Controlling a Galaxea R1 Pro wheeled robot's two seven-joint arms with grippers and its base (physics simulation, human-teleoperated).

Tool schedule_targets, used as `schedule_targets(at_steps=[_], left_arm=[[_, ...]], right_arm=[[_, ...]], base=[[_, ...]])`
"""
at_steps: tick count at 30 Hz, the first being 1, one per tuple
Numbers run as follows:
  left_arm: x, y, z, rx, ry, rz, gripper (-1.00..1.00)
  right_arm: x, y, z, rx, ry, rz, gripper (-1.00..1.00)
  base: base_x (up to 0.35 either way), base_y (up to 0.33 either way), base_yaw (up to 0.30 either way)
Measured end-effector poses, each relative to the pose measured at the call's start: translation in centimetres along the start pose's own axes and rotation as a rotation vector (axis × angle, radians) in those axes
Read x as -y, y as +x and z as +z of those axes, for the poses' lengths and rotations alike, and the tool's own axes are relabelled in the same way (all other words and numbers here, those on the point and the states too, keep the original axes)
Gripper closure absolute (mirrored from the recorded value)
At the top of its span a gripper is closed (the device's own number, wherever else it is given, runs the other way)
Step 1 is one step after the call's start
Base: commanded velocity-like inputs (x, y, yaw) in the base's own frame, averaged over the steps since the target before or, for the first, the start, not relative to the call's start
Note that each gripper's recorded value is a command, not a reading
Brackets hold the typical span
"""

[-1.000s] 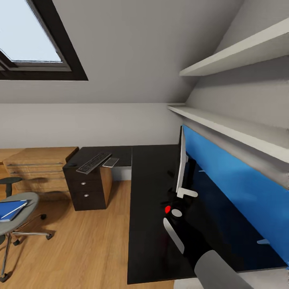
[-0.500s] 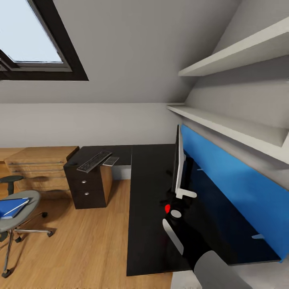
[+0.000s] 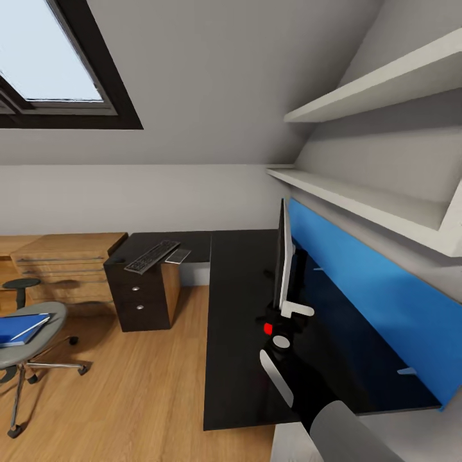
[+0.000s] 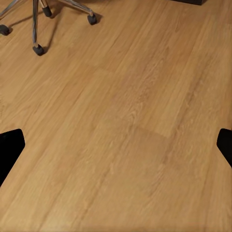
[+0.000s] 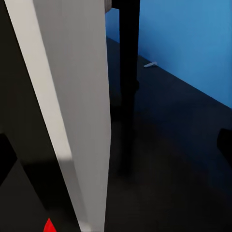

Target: In the bedroom, organize the workspace by keeping the computer under the desk, ensuring the monitor is on the desk, placing the keyboard on the desk next to the monitor, placing the mouse on the desk next to the keyboard, moving the folder from the swivel chair onto the desk next to the mouse, stacking the notebook on top of the folder with the pen on top of the notebook, and positioning the swivel chair next to the desk.

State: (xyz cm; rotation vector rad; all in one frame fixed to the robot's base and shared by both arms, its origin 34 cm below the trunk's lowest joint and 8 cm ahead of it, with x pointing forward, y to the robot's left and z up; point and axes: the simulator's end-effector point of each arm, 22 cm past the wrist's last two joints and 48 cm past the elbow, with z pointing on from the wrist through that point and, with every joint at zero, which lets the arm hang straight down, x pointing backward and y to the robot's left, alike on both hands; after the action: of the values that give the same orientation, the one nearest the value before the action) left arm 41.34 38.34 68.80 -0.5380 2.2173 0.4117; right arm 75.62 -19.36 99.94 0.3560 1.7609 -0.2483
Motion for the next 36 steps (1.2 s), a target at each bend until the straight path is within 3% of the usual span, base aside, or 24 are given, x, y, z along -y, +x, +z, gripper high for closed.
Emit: schedule_targets(at_steps=[21, 36], left_arm=[[-0.06, -0.06, 0.00, 0.003, -0.003, 0.000, -1.00], [-0.02, -0.10, 0.01, 0.004, -0.001, 0.000, -1.00]], right_arm=[[-0.01, 0.09, -0.01, -0.002, 0.000, -0.001, -1.00], [0.02, 0.31, 0.03, -0.005, 0.000, -0.005, -1.00]], base=[[0.000, -0.203, 0.000], [-0.006, -0.032, 0.000]])
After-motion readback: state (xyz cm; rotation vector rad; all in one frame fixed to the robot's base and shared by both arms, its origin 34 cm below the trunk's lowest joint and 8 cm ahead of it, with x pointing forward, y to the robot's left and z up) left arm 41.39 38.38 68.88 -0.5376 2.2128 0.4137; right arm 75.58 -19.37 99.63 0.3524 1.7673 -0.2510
